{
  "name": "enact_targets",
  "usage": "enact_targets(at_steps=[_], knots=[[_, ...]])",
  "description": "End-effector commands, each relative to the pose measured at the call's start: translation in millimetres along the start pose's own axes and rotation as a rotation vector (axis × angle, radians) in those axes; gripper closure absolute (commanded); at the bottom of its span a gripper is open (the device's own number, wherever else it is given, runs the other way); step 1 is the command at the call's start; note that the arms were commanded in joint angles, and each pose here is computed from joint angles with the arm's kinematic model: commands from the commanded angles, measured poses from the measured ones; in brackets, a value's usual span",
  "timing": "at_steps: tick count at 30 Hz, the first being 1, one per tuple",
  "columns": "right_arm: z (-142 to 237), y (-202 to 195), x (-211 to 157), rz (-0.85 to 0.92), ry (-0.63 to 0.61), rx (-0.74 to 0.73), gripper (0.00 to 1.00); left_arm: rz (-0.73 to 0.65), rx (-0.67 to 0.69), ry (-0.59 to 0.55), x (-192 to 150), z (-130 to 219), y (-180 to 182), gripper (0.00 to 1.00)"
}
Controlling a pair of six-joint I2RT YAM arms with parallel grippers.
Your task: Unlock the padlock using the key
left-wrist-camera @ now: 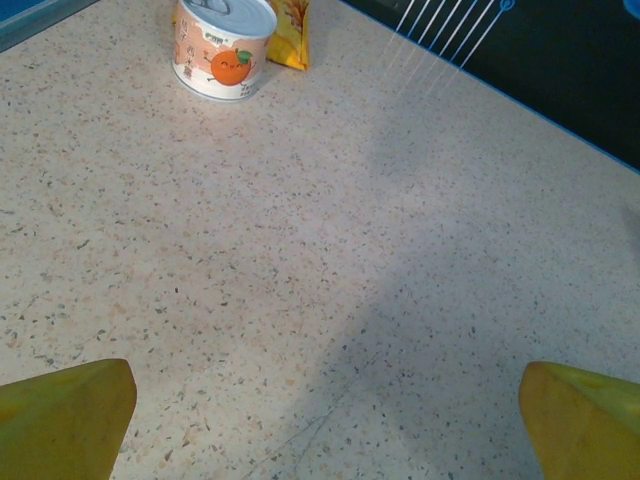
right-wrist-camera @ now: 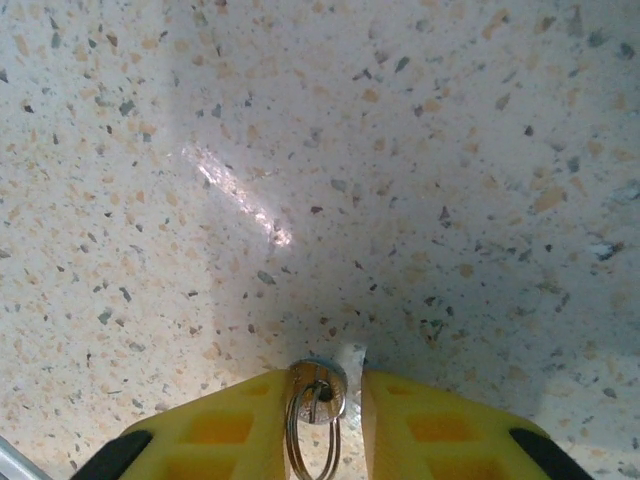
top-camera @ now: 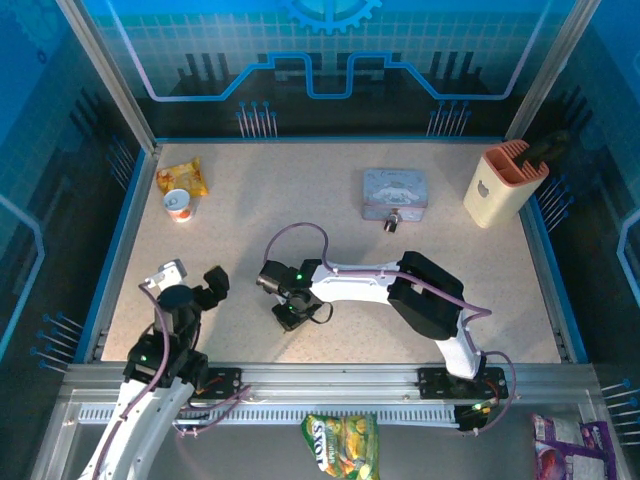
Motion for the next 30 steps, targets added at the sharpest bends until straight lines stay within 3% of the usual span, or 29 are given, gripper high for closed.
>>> enact_targets(at_steps=[1, 6, 14, 24, 30], knots=[[-15.2, -0.1, -10.8, 0.008, 0.050, -0.013, 0.78, 0.000, 0.000, -0.015, 6.7, -1.2, -3.5, 0.01], [-10.5, -3.9, -11.2, -0.020, 0.022, 0.015, 0.85, -0.020, -0.009, 0.029, 6.7, -9.8, -10.2, 0.01], [11.8, -42.9, -5.6, -0.255, -0.106, 0.257, 0.95, -0.037, -0.082, 0.062, 4.1, -24.5, -24.3, 0.01], [47.1, -128.2, -22.7, -0.576, -0.318, 0.362, 0.99, -0.063, -0.298, 0.171, -1.1, -41.8, -58.0, 0.01], [69.5, -163.5, -30.8, -0.785, -0.504, 0.502, 1.00, 0.076, -0.608, 0.247, 2.0, -38.7, -110.4, 0.01]])
Point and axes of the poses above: each hand's point on the last joint's axis, 136 mm out from that joint toward the fingers, its own z axis back along the fingers, its own y axis along the line the jaws close on, x = y × z, the point moved 7 cm from there along z, back along the fingers, and after that the axes turned 8 degrees about -z, right-handed, at the moved point
